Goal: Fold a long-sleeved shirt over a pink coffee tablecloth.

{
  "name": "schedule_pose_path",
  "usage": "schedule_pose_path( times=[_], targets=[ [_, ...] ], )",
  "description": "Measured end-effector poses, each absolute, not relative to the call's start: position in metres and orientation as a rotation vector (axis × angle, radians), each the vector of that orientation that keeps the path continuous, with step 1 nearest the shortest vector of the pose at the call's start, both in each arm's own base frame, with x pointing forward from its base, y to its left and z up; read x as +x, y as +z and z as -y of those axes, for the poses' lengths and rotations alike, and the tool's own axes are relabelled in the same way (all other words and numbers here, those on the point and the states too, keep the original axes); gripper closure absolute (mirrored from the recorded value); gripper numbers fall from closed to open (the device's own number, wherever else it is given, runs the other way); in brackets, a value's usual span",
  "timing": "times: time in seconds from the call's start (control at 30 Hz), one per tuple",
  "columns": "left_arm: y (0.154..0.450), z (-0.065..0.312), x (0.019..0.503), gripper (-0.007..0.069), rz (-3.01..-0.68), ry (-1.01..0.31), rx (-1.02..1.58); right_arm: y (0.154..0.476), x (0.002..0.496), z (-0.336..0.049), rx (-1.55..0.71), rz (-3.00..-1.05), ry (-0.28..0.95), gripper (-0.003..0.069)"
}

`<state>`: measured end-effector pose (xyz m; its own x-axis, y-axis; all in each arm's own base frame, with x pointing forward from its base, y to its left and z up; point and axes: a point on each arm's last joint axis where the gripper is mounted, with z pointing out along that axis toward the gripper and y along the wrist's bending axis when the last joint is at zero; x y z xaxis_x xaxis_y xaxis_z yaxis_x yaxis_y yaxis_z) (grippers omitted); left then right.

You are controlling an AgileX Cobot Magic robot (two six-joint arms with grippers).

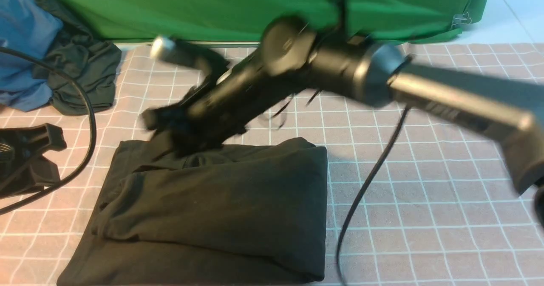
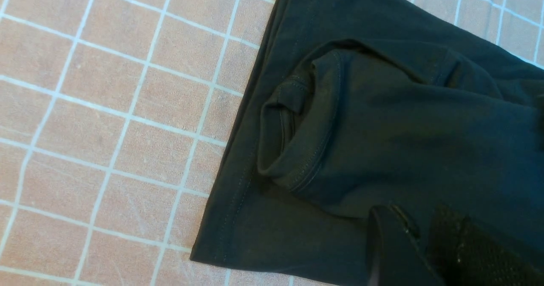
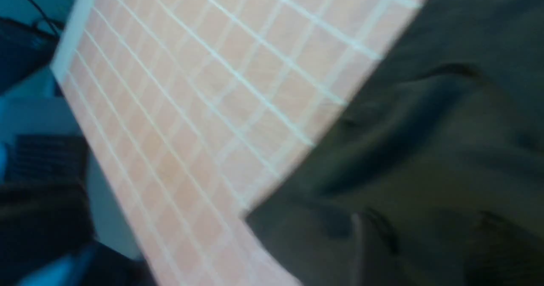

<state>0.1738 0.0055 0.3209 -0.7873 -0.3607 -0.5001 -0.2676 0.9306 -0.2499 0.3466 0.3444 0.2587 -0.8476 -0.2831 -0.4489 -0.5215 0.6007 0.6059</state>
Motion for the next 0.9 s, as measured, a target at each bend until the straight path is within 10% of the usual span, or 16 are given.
schedule_pose_path(
  times=[0.13,0.3,0.6,0.9],
  targets=[
    [0.320,-0.005,0.172,0.0464,-2.534,-0.245,-0.500,0.282,0.368,-0.304,-0.836,-2.509,0.859,0.0592],
    [0.318,0.000,0.176,0.0464,-2.545,-0.342,-0.550,0.298,0.383,-0.272,-1.023,-2.490,0.556,0.0609],
    [0.265,0.002,0.232,0.0464,-2.714,-0.439,-0.663,0.272,0.390,-0.270,-1.332,-2.428,0.414,0.0326],
    [0.229,-0.002,0.262,0.0464,-2.743,-0.429,-0.705,0.232,0.397,-0.289,-1.379,-2.426,0.404,0.0284]
  ],
)
